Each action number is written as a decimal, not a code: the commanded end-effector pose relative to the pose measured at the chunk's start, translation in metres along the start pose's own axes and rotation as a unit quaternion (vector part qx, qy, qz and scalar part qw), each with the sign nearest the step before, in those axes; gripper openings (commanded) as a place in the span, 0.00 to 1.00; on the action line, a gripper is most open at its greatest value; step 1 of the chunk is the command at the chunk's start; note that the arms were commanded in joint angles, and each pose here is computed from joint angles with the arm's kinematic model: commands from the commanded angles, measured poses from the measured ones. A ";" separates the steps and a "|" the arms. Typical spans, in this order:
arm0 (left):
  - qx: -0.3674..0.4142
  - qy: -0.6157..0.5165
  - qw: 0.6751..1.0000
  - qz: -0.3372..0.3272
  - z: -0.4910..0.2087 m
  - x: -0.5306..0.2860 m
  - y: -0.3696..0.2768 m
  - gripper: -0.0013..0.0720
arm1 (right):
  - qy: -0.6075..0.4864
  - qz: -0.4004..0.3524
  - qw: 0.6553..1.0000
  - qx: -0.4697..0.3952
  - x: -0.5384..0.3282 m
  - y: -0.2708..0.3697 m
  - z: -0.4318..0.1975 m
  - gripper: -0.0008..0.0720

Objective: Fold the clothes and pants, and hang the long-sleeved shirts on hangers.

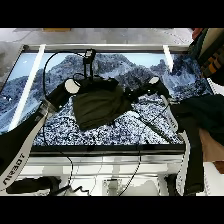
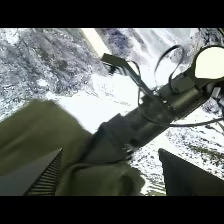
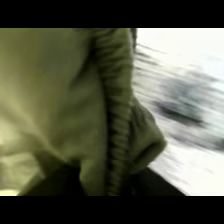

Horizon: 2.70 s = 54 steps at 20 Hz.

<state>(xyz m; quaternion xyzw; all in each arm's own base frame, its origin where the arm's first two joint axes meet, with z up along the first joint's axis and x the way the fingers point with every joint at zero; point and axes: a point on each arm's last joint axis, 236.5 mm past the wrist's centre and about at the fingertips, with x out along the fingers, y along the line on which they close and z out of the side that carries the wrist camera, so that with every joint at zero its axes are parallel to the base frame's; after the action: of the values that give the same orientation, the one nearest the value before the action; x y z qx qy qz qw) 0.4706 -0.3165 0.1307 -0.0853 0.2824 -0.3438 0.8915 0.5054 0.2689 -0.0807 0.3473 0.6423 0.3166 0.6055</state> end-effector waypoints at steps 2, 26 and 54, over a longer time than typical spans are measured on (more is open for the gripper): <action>0.036 0.000 0.998 0.043 0.012 -0.024 0.036 0.78 | -0.057 0.127 0.989 -0.039 0.014 0.090 0.018 0.05; 0.044 0.213 0.909 0.356 -0.042 -0.355 0.183 0.04 | -0.467 -0.376 0.666 0.444 -0.626 -0.110 -0.284 0.05; 0.044 0.213 0.909 0.356 -0.042 -0.355 0.183 0.04 | -0.212 -0.337 0.878 -0.267 -0.343 0.179 -0.186 0.06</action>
<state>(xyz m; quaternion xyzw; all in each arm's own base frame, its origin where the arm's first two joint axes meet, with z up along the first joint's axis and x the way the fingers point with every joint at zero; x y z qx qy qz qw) 0.3363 0.0567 0.1902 0.1352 0.4617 -0.0265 0.8763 0.3592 0.0493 0.2766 0.1158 0.4568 0.1579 0.8678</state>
